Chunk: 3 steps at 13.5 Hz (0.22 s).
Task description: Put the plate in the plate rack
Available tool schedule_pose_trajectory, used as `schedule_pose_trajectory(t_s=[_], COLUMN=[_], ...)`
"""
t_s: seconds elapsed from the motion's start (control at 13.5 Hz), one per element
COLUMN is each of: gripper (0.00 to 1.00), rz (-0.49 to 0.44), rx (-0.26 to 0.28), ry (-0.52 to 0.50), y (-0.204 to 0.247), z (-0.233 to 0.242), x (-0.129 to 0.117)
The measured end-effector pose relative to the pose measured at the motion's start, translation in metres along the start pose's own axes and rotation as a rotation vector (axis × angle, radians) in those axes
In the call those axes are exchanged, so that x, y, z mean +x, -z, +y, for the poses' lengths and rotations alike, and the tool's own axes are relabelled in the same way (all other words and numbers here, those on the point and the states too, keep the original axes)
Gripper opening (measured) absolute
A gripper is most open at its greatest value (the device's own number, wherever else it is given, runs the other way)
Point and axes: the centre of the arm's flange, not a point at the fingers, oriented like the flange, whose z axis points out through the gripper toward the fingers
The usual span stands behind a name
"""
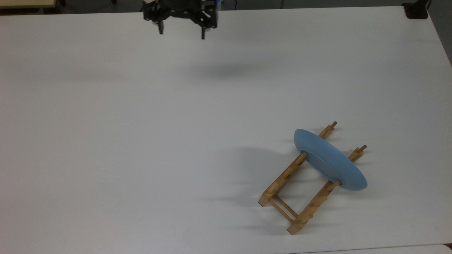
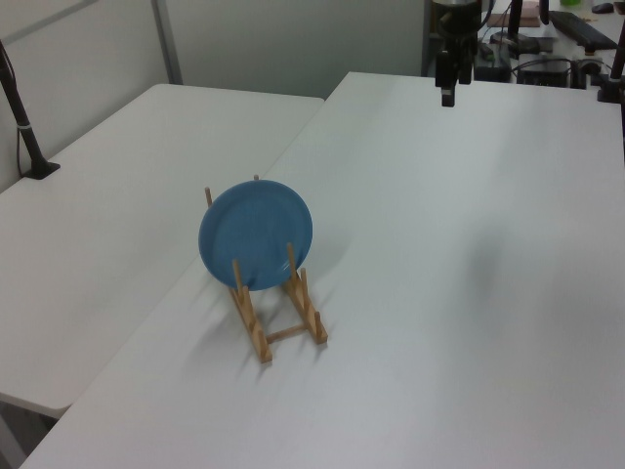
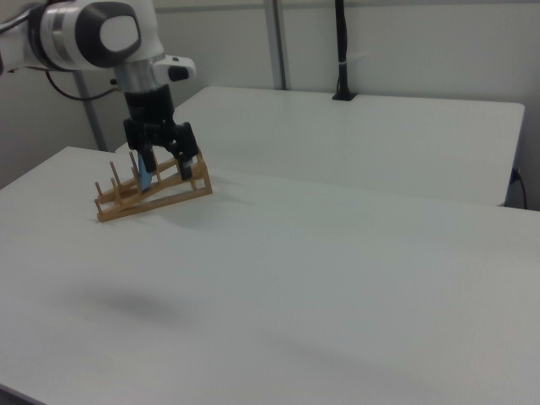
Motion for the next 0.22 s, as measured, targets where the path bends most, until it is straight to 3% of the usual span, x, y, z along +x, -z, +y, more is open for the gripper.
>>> schedule_pose_trajectory(t_s=[0.22], gripper=[1.0], rz=[-0.006], rx=[0.001], ry=[0.008], y=[-0.0003], z=[0.0161], x=[-0.0013])
